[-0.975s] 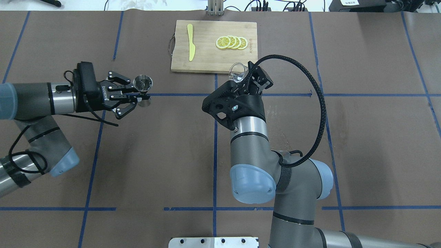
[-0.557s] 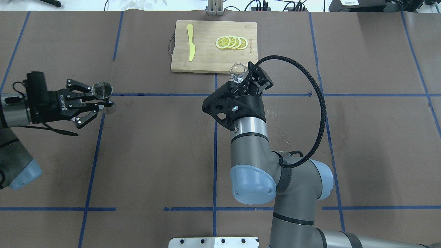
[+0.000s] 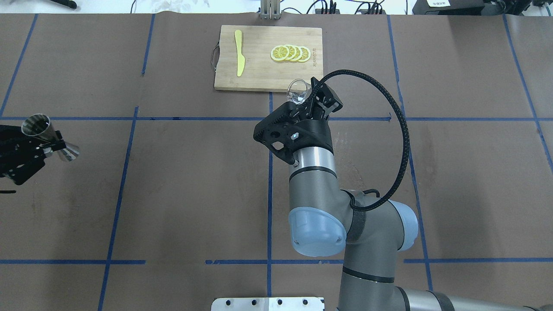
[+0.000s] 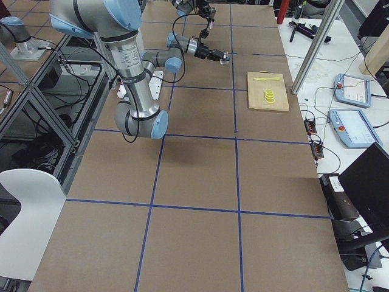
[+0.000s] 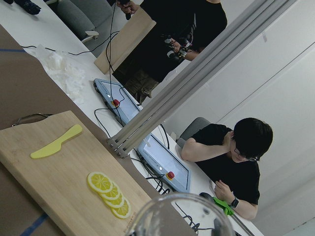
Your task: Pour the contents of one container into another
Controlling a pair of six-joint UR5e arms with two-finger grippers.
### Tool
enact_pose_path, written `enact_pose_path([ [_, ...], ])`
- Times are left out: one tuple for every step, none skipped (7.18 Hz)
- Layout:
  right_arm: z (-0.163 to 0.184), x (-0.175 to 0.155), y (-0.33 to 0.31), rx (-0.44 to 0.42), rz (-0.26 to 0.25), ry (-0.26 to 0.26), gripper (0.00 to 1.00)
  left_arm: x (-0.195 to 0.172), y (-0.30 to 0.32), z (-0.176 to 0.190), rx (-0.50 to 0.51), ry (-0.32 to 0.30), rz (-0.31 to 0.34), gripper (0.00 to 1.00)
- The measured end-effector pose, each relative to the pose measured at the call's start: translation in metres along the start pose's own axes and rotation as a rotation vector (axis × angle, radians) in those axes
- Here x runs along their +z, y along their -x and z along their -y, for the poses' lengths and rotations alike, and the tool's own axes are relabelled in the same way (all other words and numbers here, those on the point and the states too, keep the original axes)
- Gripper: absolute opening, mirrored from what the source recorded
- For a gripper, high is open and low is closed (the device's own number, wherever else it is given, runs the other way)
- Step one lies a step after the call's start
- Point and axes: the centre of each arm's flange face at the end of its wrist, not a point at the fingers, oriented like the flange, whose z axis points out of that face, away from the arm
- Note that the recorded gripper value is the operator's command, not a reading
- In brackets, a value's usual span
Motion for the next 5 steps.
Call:
enact_pose_path([
  [0.0, 0.0, 0.0, 0.005, 0.001, -0.003, 0.0, -0.021, 0.002, -0.006, -0.013, -0.009, 0.023, 0.0],
  [0.0, 0.0, -0.001, 0.008, 0.001, -0.005, 0.0, -0.035, 0.003, -0.01, -0.025, -0.013, 0.043, 0.0],
  [-0.001, 0.0, -0.001, 0.008, 0.001, -0.005, 0.0, -0.039, 0.003, -0.012, -0.042, -0.015, 0.052, 0.0],
  [-0.002, 0.0, -0.001, 0.008, 0.001, -0.004, 0.0, -0.04, 0.003, -0.015, -0.056, -0.013, 0.054, 0.0],
  [-0.002, 0.0, -0.001, 0.007, 0.0, -0.004, 0.0, -0.038, 0.002, -0.018, -0.072, -0.007, 0.053, 0.0],
])
